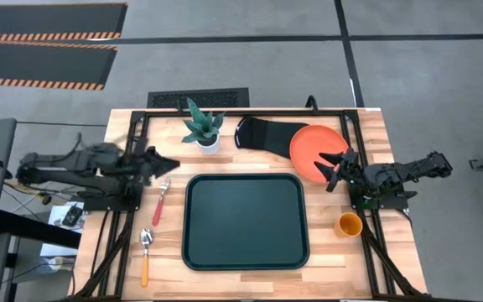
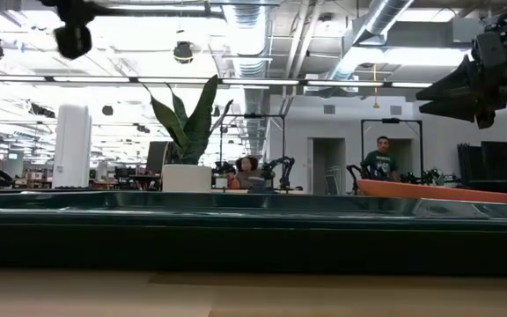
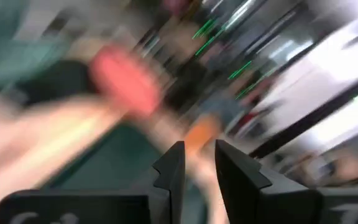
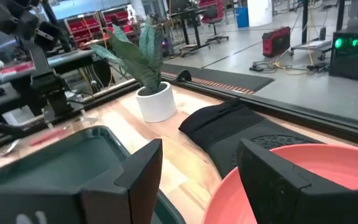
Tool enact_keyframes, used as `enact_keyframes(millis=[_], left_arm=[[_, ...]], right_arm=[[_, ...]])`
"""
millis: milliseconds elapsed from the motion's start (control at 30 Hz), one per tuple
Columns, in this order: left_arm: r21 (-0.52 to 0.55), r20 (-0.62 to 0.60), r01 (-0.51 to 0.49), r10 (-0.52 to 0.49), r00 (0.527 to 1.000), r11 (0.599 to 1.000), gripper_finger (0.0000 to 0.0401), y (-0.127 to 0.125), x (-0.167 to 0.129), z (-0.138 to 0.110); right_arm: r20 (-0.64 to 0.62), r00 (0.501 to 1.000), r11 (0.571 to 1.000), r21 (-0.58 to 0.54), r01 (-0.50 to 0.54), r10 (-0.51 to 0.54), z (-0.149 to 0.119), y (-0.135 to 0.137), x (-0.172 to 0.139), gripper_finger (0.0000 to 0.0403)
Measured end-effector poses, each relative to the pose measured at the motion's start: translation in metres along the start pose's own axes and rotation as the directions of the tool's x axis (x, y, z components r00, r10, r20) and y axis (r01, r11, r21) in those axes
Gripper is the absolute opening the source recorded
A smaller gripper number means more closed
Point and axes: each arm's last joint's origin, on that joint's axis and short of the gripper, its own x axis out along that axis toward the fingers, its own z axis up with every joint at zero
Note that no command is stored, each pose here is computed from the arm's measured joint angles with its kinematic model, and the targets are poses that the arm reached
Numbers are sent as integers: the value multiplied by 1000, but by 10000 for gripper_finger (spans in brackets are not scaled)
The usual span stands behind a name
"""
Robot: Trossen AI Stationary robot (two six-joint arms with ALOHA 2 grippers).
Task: Pick and place plate/cup/fork/spoon on tray
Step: Put the pink fork on the left side of the black tray
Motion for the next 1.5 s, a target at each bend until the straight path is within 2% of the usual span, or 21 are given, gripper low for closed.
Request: enact_keyframes(millis=[33, 67, 100, 133, 200, 267, 300, 400, 533, 700, 800, 867, 967, 1033, 1133, 1233, 1300, 1400, 1500], left_arm=[[-16, -77, -106, 104, 992, 994, 75, -2, 3, 1], [-25, -150, -225, 218, 964, 974, 75, -2, 6, 1], [-31, -226, -358, 343, 912, 933, 75, 0, 8, 0], [-39, -292, -485, 454, 842, 874, 75, 2, 11, -3], [-56, -399, -686, 613, 682, 726, 75, 7, 16, -9], [-26, -485, -807, 698, 527, 590, 75, 12, 21, -17], [4, -514, -837, 719, 467, 547, 75, 14, 25, -22], [107, -525, -865, 767, 369, 489, 80, 15, 40, -34], [215, -523, -867, 803, 287, 450, 111, 16, 56, -47], [285, -534, -874, 822, 196, 393, 176, 20, 70, -58], [316, -525, -879, 837, 152, 358, 209, 25, 77, -64], [324, -533, -879, 835, 135, 349, 220, 32, 79, -72], [277, -597, -875, 784, 168, 398, 222, 48, 82, -88], [237, -616, -878, 763, 195, 416, 218, 58, 81, -99], [211, -613, -892, 765, 197, 399, 213, 70, 78, -110], [212, -597, -907, 784, 174, 363, 211, 78, 74, -116], [210, -591, -909, 788, 175, 359, 210, 80, 73, -118], [193, -595, -898, 775, 214, 396, 206, 84, 75, -121], [163, -604, -891, 756, 251, 425, 179, 89, 77, -127]], right_arm=[[0, 1000, 1000, 0, 1, -1, 0, 0, 0, 232], [1, 1000, 1000, 0, 2, -2, 0, 0, 0, 232], [1, 1000, 1000, 1, 2, -2, 0, 0, 0, 232], [1, 1000, 1000, 0, 2, -2, 0, 0, 0, 232], [1, 1000, 1000, -1, 2, -2, 0, 0, 0, 232], [1, 1000, 1000, -2, 2, -2, 0, 0, 0, 232], [1, 1000, 1000, -2, 2, -2, 0, 0, 0, 232], [1, 1000, 1000, -2, 2, -2, 0, 0, 0, 232], [1, 1000, 1000, -2, 1, -1, 0, 0, 0, 232], [1, 1000, 1000, -1, 1, -1, 0, 0, 0, 232], [1, 1000, 1000, -1, 1, -1, 0, 0, 0, 232], [1, 1000, 1000, -1, 1, -1, 0, 0, 0, 232], [1, 1000, 1000, -1, 1, -1, 0, 0, 0, 232], [1, 1000, 1000, -1, 1, -1, 0, 0, 0, 232], [1, 1000, 1000, -1, 1, -1, 0, 0, 0, 232], [1, 1000, 1000, 0, 0, 0, 0, 0, 0, 232], [1, 1000, 1000, 0, 0, 0, 0, 0, 0, 232], [1, 1000, 1000, 0, 0, 0, 0, 0, 0, 232], [1, 1000, 1000, 0, 0, 0, 0, 0, 0, 232]])
